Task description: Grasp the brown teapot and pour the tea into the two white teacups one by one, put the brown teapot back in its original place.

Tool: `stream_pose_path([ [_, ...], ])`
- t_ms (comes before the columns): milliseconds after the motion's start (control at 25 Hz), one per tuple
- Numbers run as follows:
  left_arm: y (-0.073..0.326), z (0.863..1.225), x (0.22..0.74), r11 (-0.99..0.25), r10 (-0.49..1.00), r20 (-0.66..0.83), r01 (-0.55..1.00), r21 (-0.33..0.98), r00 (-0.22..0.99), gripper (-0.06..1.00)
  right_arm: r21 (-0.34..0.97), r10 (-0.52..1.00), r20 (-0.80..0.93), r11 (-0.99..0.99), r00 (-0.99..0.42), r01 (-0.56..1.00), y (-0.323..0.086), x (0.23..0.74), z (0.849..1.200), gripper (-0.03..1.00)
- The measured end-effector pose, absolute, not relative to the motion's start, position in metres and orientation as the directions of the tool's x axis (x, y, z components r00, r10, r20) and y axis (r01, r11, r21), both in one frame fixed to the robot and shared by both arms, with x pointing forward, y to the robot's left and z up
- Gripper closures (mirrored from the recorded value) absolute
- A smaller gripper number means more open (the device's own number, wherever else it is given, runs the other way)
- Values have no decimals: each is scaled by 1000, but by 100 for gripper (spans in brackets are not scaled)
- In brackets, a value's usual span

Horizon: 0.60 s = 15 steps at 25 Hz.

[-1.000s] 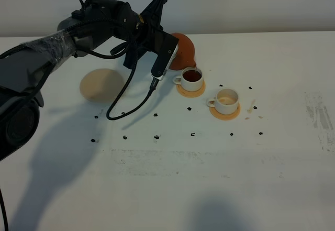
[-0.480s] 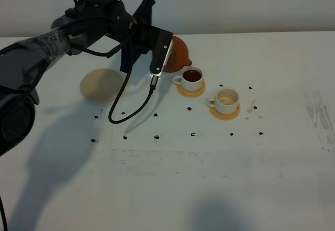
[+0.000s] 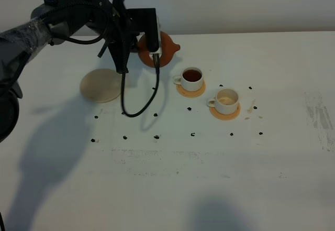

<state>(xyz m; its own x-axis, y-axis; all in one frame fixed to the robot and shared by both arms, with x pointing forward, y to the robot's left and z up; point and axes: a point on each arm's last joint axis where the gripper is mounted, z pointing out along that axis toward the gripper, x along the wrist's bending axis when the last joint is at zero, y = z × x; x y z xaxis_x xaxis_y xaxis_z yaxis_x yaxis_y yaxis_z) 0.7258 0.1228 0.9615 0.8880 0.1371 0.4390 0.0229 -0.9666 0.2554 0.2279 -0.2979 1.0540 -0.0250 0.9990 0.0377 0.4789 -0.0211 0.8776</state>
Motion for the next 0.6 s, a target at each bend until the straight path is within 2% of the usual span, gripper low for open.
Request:
stream_pose_path([
  [360, 127, 957, 719, -876, 452, 276, 364, 315, 848, 86, 878, 999, 38, -21, -25, 479, -298, 228, 1054, 55],
  [600, 129, 956, 718, -824, 548, 236, 468, 321, 803, 86, 878, 999, 38, -21, -25, 479, -298, 228, 1054, 55],
])
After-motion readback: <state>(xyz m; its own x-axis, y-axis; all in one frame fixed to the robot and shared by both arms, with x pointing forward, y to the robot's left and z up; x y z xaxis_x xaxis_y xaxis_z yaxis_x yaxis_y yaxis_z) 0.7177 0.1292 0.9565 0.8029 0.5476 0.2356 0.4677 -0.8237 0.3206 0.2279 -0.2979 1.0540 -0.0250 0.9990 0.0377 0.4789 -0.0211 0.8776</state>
